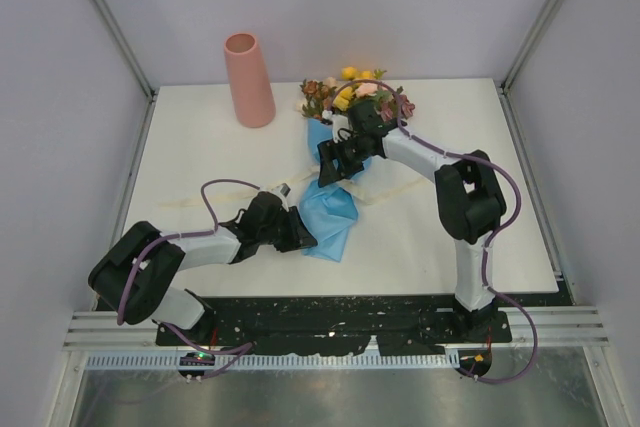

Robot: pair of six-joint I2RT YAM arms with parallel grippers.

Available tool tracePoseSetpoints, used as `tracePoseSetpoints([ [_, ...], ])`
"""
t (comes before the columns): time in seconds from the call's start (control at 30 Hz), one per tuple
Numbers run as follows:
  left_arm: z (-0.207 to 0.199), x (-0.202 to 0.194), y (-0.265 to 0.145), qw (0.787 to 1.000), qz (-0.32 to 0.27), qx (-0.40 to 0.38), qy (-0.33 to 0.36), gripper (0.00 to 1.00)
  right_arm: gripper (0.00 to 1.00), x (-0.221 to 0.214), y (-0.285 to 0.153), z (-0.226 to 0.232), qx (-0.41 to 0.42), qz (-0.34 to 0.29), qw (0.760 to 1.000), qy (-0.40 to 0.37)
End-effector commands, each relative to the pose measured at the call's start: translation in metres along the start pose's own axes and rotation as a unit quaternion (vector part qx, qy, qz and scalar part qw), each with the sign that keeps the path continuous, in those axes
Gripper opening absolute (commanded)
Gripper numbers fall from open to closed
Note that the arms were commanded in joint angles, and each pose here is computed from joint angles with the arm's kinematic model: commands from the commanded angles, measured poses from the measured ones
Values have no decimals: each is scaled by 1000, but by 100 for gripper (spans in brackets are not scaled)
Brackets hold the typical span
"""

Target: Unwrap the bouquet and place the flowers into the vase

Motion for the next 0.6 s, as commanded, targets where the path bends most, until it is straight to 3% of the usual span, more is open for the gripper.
tracePoseSetpoints([
  [0.0,4,0,1,1000,-3,21,6,31,72,12,-14,3,-16,-19,999,-33],
  [0.57,4,-2,1,1000,-1,24,7,31,72,26,-16,3,-17,-33,998,-48],
])
Point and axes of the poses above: each gripper's point midway between its finger pads, its own y axis out along the fingers, its own z axis along the line the jaws close on, x = y × z, the point moved 9 cm from there along -y, back along the fingers, and after that the axes turned 6 degrees about y, right-handed, at the moved point
